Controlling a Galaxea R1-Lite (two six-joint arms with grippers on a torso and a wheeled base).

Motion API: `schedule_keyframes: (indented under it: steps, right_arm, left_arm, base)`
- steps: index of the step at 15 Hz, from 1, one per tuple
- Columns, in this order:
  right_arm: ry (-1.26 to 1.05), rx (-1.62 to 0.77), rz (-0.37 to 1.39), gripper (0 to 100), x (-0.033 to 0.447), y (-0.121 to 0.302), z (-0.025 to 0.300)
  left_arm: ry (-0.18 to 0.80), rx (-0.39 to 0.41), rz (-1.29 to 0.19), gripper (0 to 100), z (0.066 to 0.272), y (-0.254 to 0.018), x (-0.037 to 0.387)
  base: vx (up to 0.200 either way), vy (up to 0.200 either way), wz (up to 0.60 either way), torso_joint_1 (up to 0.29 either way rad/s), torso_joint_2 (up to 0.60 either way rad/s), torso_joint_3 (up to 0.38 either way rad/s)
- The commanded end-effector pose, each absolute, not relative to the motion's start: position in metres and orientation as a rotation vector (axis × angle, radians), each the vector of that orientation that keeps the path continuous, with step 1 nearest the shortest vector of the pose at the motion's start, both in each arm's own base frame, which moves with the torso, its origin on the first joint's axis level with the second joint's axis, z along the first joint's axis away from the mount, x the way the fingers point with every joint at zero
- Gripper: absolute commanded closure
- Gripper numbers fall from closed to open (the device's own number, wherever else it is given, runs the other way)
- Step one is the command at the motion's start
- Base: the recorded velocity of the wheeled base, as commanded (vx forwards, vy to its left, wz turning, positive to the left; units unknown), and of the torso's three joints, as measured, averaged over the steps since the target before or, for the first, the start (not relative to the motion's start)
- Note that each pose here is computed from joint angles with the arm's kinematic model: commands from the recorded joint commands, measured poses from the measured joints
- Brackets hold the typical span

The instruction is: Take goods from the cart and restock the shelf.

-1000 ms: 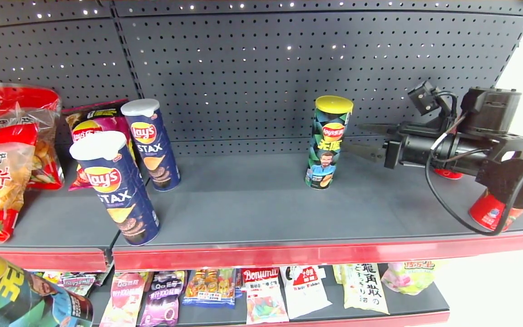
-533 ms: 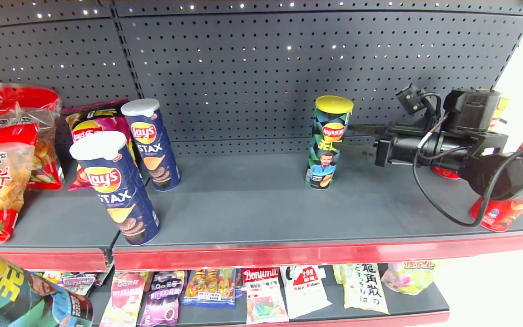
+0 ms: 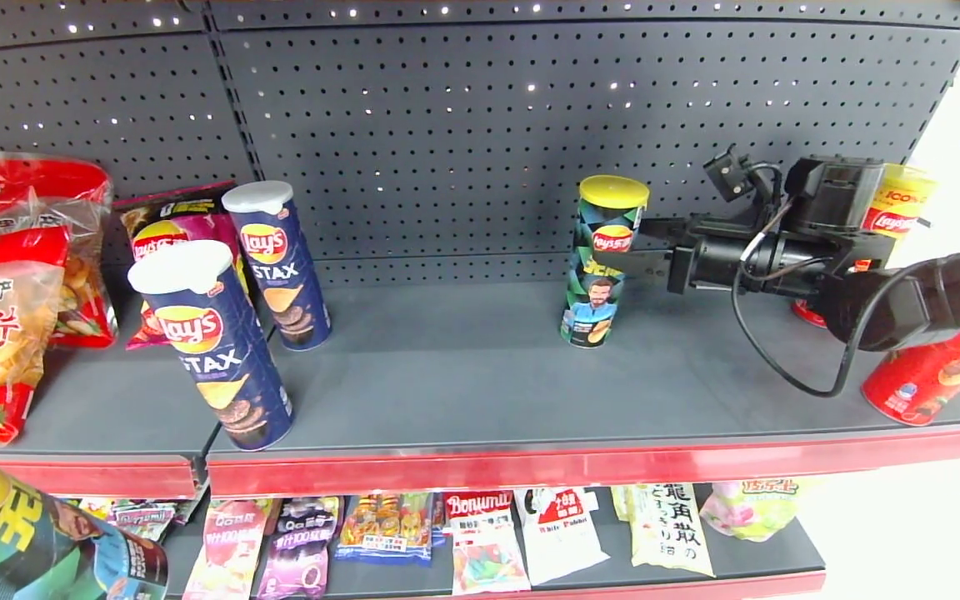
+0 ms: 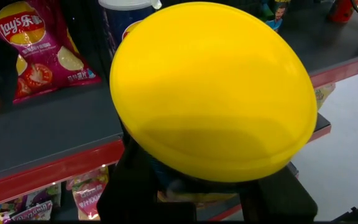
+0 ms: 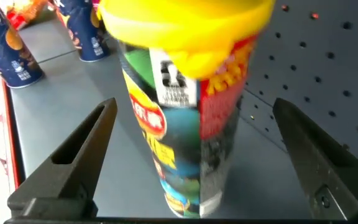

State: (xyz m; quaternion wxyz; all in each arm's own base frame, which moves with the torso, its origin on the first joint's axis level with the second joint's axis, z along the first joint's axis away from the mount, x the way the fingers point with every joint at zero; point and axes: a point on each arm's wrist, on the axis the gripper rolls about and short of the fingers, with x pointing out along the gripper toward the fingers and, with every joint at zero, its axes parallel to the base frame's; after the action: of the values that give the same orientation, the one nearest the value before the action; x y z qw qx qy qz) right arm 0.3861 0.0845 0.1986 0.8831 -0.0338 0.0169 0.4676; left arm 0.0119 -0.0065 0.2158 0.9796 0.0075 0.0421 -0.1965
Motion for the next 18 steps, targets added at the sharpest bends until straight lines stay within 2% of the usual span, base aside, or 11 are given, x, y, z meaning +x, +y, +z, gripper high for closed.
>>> schedule_keyframes:
  steps: [1,5,6,12,18]
  right_arm:
    - [0.041,-0.061,0.986,0,0.389,0.090,0.196]
    - [0.032,-0.060,0.990,0,0.393,0.093,0.198]
    - [0.028,-0.060,0.990,100,0.395,0.093,0.198]
    - [0.028,-0.056,1.011,100,0.394,0.104,0.198]
    - [-0.003,-0.073,0.935,100,0.344,0.127,0.224]
  left_arm:
    - [0.084,0.016,-0.396,100,0.216,-0.006,0.012]
    - [0.085,0.016,-0.396,100,0.216,-0.007,0.012]
    - [0.087,0.016,-0.396,100,0.216,-0.007,0.012]
    - [0.087,0.016,-0.396,100,0.215,-0.006,0.012]
    - [0.093,0.016,-0.398,100,0.214,-0.007,0.012]
  base:
    - [0.000,0.000,0.00,0.000,0.00,0.000]
    - [0.000,0.000,0.00,0.000,0.00,0.000]
    - [0.000,0.000,0.00,0.000,0.00,0.000]
    - [0.000,0.000,0.00,0.000,0.00,0.000]
    - [0.000,0.000,0.00,0.000,0.00,0.000]
